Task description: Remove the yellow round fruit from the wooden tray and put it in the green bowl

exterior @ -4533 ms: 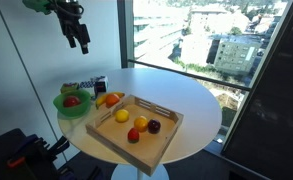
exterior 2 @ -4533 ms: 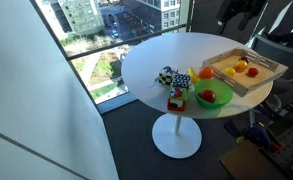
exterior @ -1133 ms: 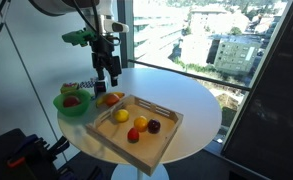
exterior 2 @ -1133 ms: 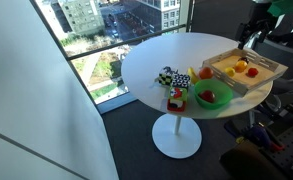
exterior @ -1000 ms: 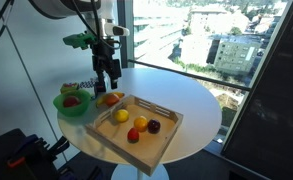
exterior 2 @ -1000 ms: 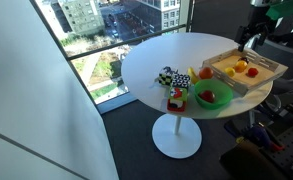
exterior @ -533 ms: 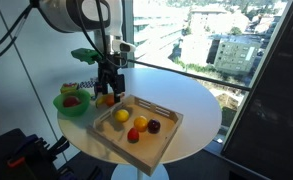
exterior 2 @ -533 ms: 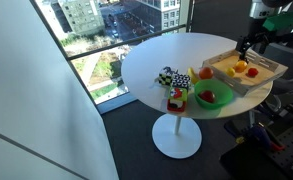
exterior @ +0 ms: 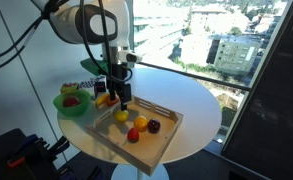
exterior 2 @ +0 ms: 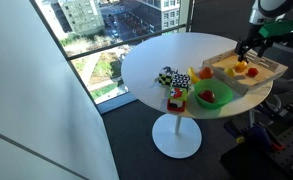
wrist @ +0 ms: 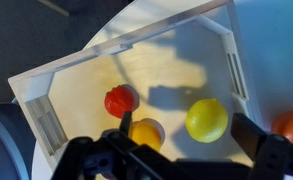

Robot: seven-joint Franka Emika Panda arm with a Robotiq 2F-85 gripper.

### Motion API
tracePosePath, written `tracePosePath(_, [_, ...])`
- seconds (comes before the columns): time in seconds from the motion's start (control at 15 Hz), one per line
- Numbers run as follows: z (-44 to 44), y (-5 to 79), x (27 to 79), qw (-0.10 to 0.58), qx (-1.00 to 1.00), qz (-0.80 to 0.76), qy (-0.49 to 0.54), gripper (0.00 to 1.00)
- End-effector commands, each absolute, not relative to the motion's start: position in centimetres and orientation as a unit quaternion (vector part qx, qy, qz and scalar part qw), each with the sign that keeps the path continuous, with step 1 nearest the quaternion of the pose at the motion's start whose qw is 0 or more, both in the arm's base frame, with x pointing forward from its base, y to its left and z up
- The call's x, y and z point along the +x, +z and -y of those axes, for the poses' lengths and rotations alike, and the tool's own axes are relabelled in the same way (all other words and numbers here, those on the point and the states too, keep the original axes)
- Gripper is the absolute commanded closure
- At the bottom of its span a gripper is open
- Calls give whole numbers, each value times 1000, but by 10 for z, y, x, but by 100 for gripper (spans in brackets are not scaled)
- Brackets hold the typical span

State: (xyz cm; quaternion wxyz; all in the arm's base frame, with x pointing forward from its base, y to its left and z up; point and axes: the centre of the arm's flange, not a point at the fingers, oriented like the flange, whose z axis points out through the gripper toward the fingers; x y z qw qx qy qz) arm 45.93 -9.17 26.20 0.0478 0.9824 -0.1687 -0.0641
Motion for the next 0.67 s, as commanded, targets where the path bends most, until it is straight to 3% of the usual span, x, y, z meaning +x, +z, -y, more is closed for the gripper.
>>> tracePosePath(0.0, [94,252,474,46,978,195,-52,0])
tracePosePath(0.6, [91,227,498,50,973,223,-39,0])
